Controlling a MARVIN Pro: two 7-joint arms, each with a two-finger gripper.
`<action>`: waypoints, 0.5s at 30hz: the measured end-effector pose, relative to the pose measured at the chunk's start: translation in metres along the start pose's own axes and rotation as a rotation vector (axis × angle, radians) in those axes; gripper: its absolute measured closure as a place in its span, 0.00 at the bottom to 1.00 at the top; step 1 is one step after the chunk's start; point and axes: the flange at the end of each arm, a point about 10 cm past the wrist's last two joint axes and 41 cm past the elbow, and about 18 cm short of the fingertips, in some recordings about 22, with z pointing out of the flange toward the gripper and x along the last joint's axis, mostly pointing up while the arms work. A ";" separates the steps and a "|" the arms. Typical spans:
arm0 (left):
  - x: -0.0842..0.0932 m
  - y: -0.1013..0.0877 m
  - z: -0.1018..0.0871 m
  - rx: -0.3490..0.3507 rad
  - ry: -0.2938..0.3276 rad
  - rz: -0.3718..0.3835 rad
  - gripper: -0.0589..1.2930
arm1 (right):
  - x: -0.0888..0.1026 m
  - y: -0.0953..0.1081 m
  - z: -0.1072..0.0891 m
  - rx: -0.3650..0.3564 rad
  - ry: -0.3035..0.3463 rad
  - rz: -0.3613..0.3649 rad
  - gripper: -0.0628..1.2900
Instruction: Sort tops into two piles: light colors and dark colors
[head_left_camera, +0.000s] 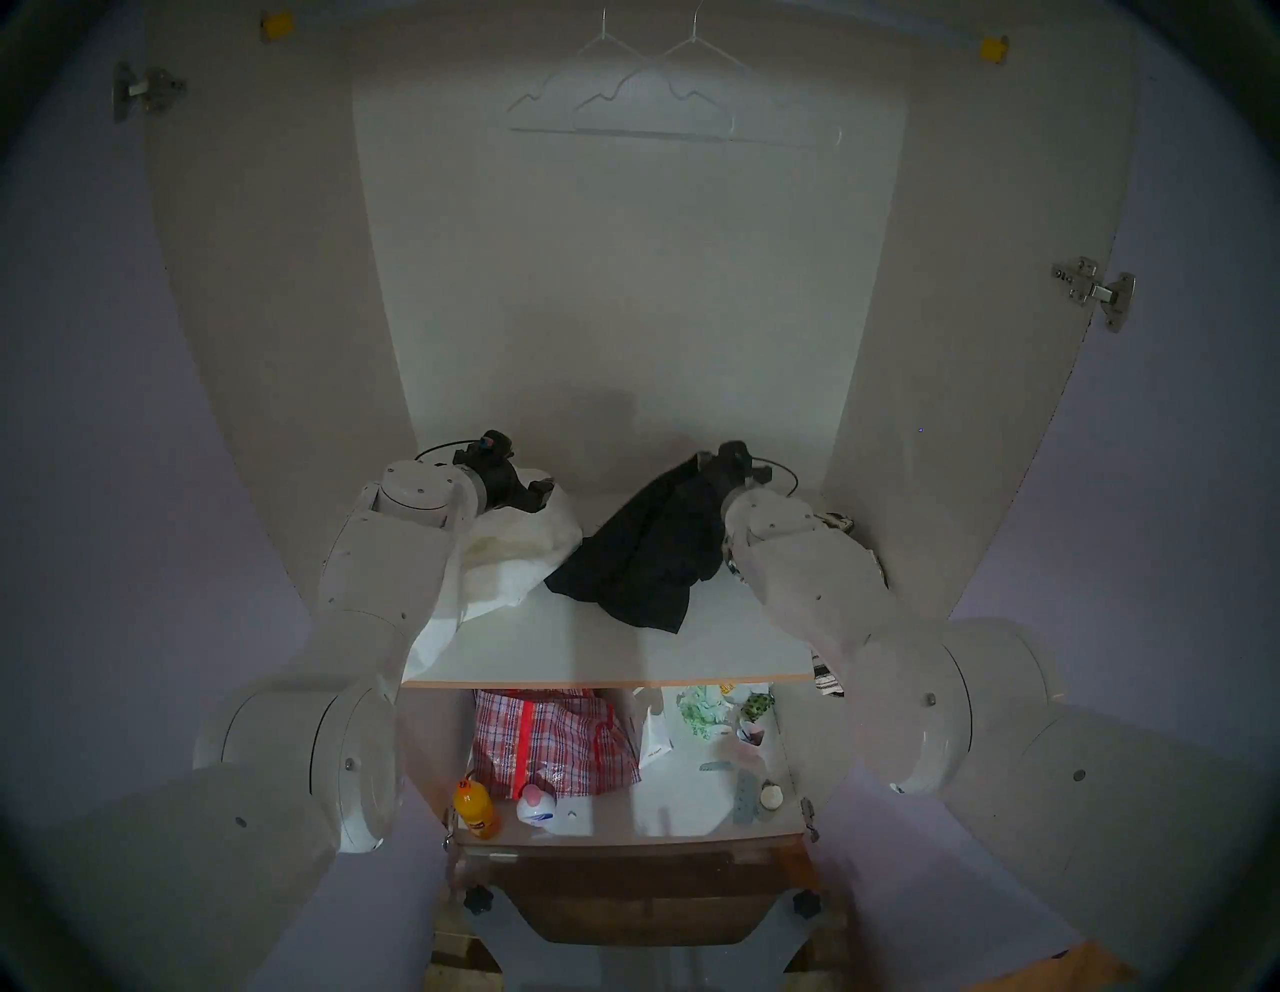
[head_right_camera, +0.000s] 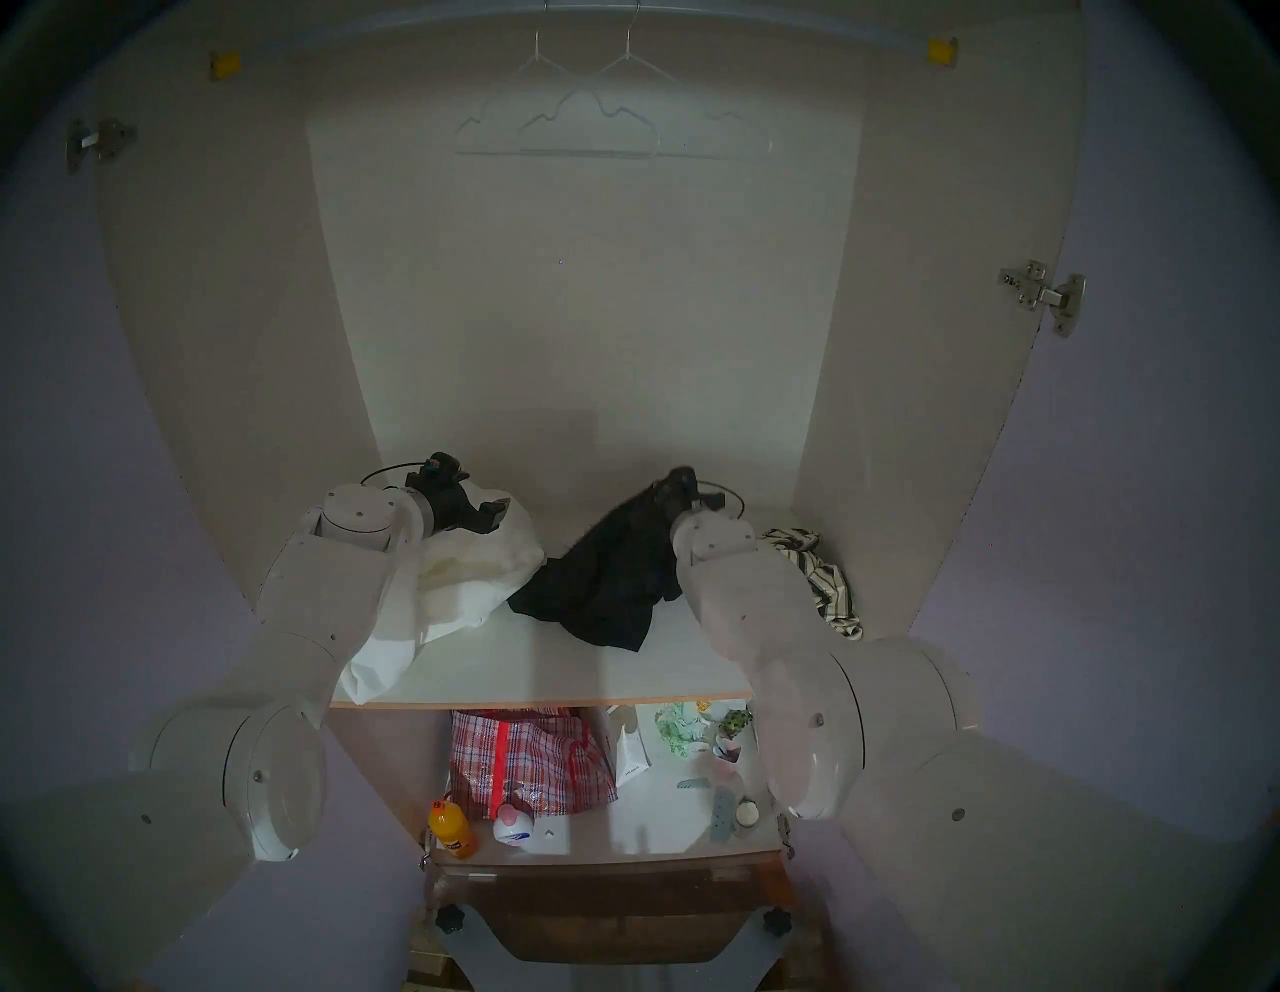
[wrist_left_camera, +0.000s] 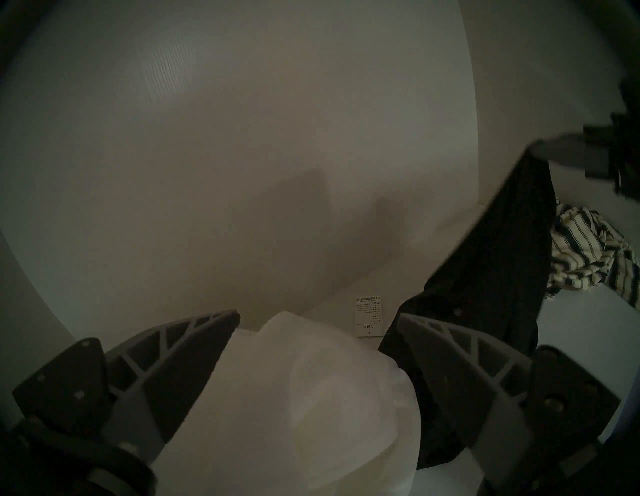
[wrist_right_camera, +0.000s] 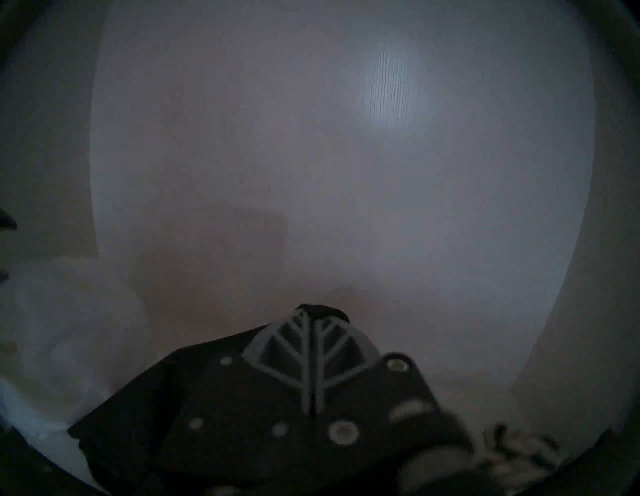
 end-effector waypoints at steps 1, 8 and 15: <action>0.000 0.000 0.000 0.000 0.000 0.000 0.04 | 0.006 0.001 0.001 -0.006 0.017 -0.008 0.97; 0.000 0.000 0.000 0.000 0.000 0.000 0.04 | 0.048 0.010 0.014 -0.055 0.097 -0.062 0.97; 0.000 0.000 0.000 0.000 0.000 0.000 0.04 | 0.153 0.028 0.036 -0.126 0.234 -0.137 0.97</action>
